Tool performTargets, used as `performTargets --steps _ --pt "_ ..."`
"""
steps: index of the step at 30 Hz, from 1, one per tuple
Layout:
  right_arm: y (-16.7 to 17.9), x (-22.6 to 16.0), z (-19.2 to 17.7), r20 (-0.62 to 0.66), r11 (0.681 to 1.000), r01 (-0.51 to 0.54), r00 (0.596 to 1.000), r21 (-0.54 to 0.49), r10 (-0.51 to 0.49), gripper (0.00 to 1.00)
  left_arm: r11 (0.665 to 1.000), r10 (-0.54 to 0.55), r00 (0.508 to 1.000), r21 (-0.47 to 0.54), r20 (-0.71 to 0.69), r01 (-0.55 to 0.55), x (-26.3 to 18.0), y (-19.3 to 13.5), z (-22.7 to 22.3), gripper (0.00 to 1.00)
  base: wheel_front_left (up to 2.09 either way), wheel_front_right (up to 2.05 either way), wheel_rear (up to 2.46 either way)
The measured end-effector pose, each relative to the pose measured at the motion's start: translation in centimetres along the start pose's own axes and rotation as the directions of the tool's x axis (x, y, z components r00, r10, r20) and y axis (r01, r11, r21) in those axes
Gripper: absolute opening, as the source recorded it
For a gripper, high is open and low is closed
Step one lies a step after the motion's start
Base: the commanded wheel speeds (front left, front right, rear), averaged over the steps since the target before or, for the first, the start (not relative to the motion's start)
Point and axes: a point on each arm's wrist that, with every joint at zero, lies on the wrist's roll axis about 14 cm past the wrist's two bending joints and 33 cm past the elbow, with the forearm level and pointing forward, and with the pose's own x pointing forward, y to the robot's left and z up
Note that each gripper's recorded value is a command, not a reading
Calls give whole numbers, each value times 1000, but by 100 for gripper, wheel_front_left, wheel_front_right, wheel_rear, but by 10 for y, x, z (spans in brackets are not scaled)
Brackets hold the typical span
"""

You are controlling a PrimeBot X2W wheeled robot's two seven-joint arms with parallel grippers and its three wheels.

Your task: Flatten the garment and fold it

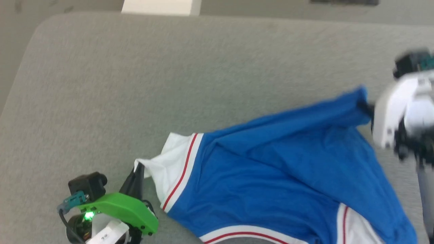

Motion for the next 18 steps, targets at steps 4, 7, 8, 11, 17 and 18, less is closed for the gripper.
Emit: performTargets --steps 4,7,8,11,17,18 --pt "-11 -32 -39 0 995 18 1000 102 -18 0 999 -36 999 -2 9 36 -7 -12 3 0 0 0 0" --pt "-13 -55 -65 8 984 24 1000 176 -26 0 998 -59 998 -3 14 59 -13 -19 3 0 0 0 0" --pt "-14 -61 -73 7 981 28 1000 193 -29 0 998 -64 998 -4 16 64 -15 -21 3 0 0 0 0" --pt "-13 -81 -102 5 964 36 999 265 -39 0 996 -85 996 -2 25 85 -20 -27 5 0 0 0 0" --pt "-4 -107 -141 -11 928 30 1000 370 -28 0 993 -117 992 -23 39 118 -27 -37 9 0 0 0 0" --pt "-2 -109 -143 -7 926 26 1000 376 -25 0 992 -119 992 -27 39 120 -28 -37 9 0 0 0 0"
